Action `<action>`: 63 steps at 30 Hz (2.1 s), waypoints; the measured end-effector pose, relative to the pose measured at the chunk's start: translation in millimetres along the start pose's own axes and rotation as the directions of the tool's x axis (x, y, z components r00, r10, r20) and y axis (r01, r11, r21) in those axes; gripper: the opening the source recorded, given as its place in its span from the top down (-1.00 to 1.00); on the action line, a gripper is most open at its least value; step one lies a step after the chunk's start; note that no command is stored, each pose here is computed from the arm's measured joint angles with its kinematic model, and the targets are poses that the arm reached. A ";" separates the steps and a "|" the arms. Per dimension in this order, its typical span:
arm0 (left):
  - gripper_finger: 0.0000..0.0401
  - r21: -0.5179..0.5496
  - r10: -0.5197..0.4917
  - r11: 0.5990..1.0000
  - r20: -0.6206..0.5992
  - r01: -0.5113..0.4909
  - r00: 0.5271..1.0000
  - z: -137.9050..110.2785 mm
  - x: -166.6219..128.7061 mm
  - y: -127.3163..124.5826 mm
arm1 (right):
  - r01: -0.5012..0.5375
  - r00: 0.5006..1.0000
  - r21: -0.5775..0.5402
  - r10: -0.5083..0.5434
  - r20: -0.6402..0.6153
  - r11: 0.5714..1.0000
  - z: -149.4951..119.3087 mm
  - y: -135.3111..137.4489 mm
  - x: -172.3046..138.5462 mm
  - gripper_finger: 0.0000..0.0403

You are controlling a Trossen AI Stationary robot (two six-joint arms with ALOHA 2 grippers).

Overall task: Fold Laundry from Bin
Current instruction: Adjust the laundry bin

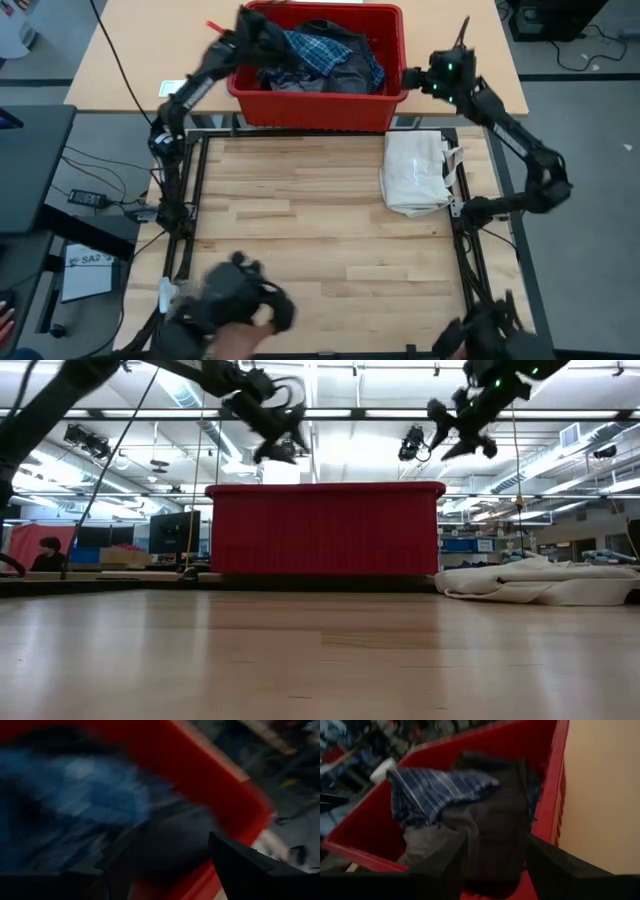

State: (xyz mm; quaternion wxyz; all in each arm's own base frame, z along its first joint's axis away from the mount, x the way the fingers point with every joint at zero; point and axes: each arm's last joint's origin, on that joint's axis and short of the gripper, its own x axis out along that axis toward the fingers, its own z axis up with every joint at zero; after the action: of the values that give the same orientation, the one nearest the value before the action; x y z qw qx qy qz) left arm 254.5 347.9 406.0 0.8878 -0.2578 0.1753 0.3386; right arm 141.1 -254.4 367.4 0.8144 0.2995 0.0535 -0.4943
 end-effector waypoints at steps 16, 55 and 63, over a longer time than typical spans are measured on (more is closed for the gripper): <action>-0.87 -0.238 0.116 0.960 -0.154 -0.151 0.981 -4.7 -66.2 122.9 | 0.033 0.987 0.124 -0.013 -0.157 0.992 8.9 -64.3 51.1 -0.72; -0.83 -0.277 0.204 0.917 -0.293 -0.288 0.934 -27.7 -30.9 173.4 | 0.043 0.975 0.148 -0.009 -0.223 0.988 -6.7 -57.6 70.8 -0.30; -0.19 -0.158 0.213 0.946 -0.362 -0.284 0.908 -33.8 -15.7 149.2 | 0.056 0.958 0.174 -0.003 -0.287 0.983 -16.8 -47.9 71.7 0.15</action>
State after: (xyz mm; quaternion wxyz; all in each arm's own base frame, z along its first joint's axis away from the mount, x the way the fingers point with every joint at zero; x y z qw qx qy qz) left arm 135.6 415.5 335.8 0.7619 -0.3785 0.3212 0.4161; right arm 140.7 -316.6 305.5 0.7601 0.4393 0.1300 -0.4608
